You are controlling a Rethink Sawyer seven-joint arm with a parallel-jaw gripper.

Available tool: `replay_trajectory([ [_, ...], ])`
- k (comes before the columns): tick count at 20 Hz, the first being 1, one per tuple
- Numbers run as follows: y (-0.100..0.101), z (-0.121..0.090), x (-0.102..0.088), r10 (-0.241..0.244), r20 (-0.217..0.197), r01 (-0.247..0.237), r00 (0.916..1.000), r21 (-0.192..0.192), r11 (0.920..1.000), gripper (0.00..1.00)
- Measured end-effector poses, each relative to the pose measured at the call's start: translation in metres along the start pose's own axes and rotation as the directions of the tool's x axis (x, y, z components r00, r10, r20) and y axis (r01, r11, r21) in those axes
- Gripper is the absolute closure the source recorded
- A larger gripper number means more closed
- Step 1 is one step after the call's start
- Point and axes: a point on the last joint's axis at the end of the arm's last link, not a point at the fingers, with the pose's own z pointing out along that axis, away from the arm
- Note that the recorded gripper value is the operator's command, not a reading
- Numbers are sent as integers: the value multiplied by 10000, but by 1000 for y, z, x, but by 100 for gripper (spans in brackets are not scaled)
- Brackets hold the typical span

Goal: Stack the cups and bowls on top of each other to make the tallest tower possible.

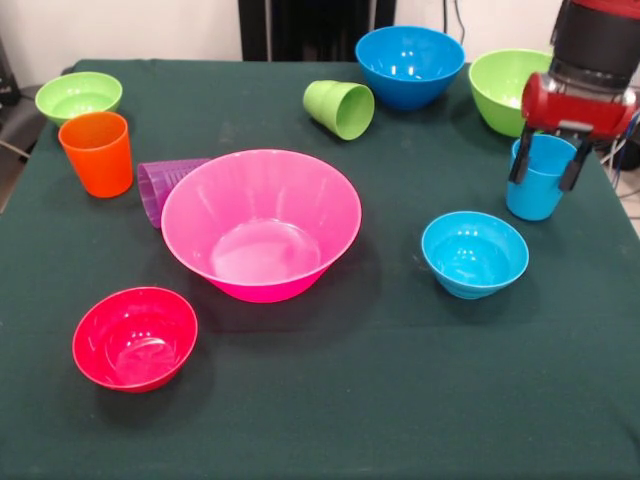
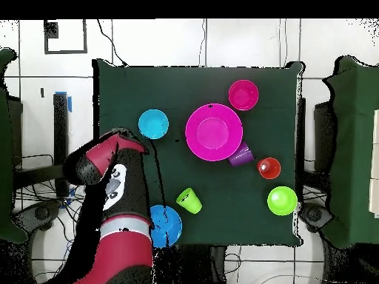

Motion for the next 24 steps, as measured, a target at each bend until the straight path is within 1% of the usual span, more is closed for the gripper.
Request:
replay_trajectory([
  [1, -1, -11, -4, 114, -48, -114, 9999, 49, 9999, 0],
  [2, -1, -18, -6, 184, -80, -184, 9998, 79, 9998, 0],
  [3, -1, -30, -11, 327, -130, -326, 9994, 115, 9994, 0],
  [4, -1, -36, -13, 385, -155, -382, 9991, 140, 9992, 0],
  [6, -2, -55, -22, 587, -196, -583, 9981, 201, 9981, 0],
  [10, -1, -77, -33, 802, -130, -800, 9967, 177, 9966, 0],
  [12, 0, -85, -36, 823, -48, -823, 9966, 151, 9965, 0],
  [15, 9, -94, -33, 645, 103, -647, 9979, 160, 9978, 0],
  [17, 19, -98, -26, 425, 163, -428, 9990, 202, 9989, 0],
  [18, 32, -101, -17, 161, 216, -166, 9996, 236, 9996, 0],
  [24, 61, -110, 6, -447, 328, 438, 9985, 273, 9987, 0],
])
